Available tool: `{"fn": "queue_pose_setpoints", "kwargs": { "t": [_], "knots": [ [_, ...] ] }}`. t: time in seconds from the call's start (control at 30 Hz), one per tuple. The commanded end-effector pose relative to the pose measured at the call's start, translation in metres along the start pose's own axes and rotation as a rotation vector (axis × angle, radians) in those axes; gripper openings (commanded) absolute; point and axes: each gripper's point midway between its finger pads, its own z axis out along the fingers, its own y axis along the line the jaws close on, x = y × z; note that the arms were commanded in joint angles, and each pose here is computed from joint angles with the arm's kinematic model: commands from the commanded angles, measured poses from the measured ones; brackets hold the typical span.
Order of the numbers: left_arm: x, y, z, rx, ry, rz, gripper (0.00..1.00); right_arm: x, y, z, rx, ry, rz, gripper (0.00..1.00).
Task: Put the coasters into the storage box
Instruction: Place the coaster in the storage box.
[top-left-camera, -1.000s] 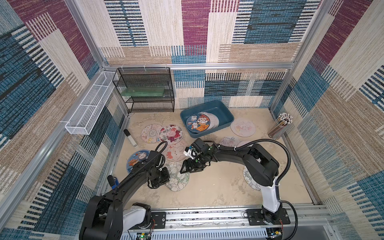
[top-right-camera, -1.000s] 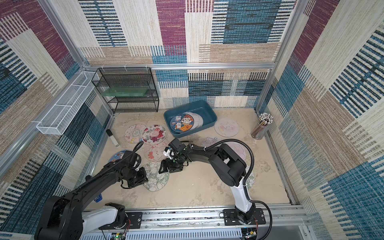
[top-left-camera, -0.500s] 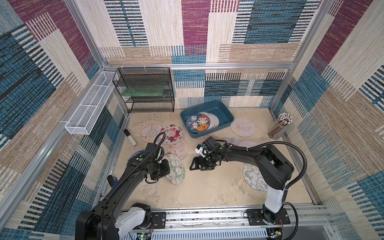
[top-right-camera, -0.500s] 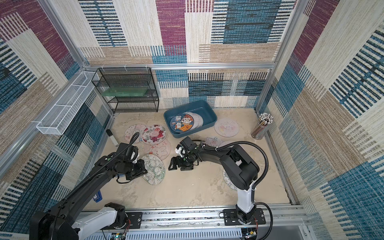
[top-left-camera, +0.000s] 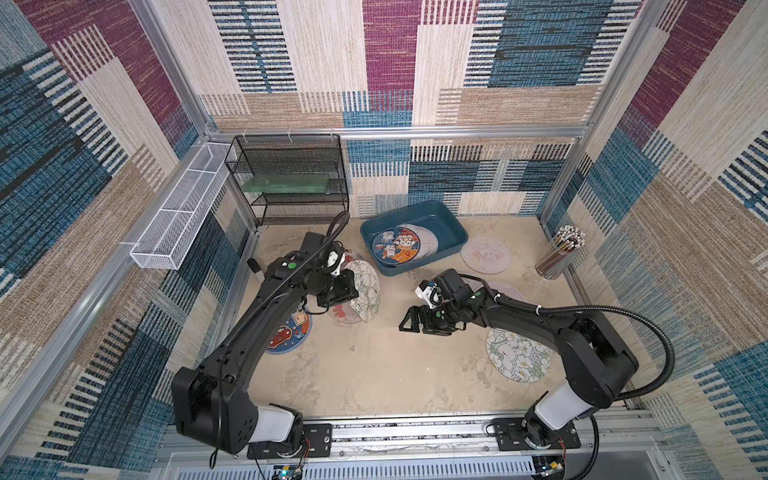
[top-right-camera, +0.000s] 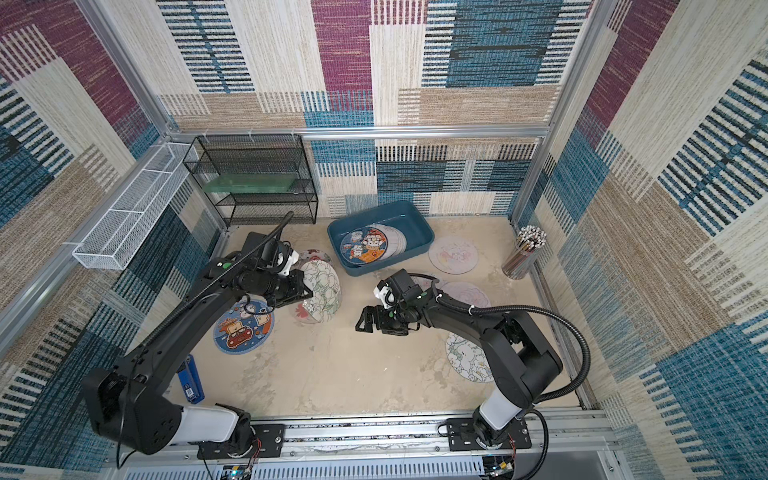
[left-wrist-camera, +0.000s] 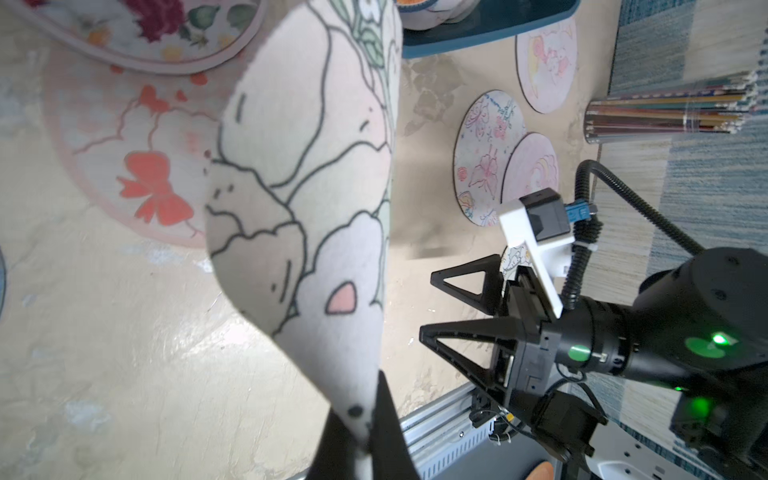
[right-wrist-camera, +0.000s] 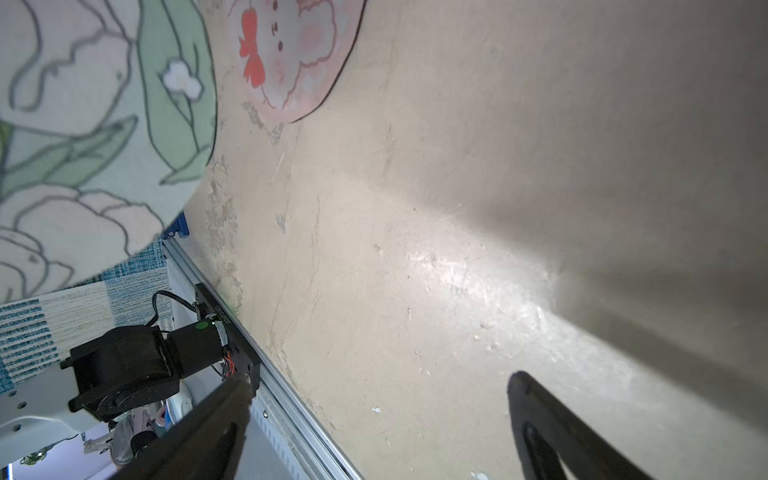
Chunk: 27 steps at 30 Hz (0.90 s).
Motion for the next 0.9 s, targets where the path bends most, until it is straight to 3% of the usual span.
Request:
{"fn": "queue_pose_setpoints", "kwargs": {
  "t": [0.0,0.2,0.43,0.6,0.73,0.87],
  "knots": [
    [-0.026,-0.023,0.004,0.055,-0.007,0.105,0.0,-0.002,-0.002,-0.009,0.011,-0.038,0.021,0.98],
    [-0.082,-0.058,0.032,0.126,-0.011,0.19,0.0,0.002,-0.007,-0.02,0.02,-0.074,0.043,0.97],
    [-0.127,-0.101,0.078,0.242,0.015,0.262,0.0,0.003,-0.013,-0.027,0.025,-0.106,0.07,0.96],
    [-0.162,-0.122,0.108,0.297,-0.03,0.293,0.0,0.008,-0.017,-0.026,0.026,-0.115,0.095,0.96],
    [-0.186,-0.127,0.137,0.342,-0.072,0.278,0.0,0.013,-0.021,-0.026,0.033,-0.113,0.11,0.96],
    [-0.197,-0.105,0.178,0.29,-0.079,0.233,0.0,0.015,-0.022,-0.029,0.043,-0.118,0.119,0.96]
  ]
}}
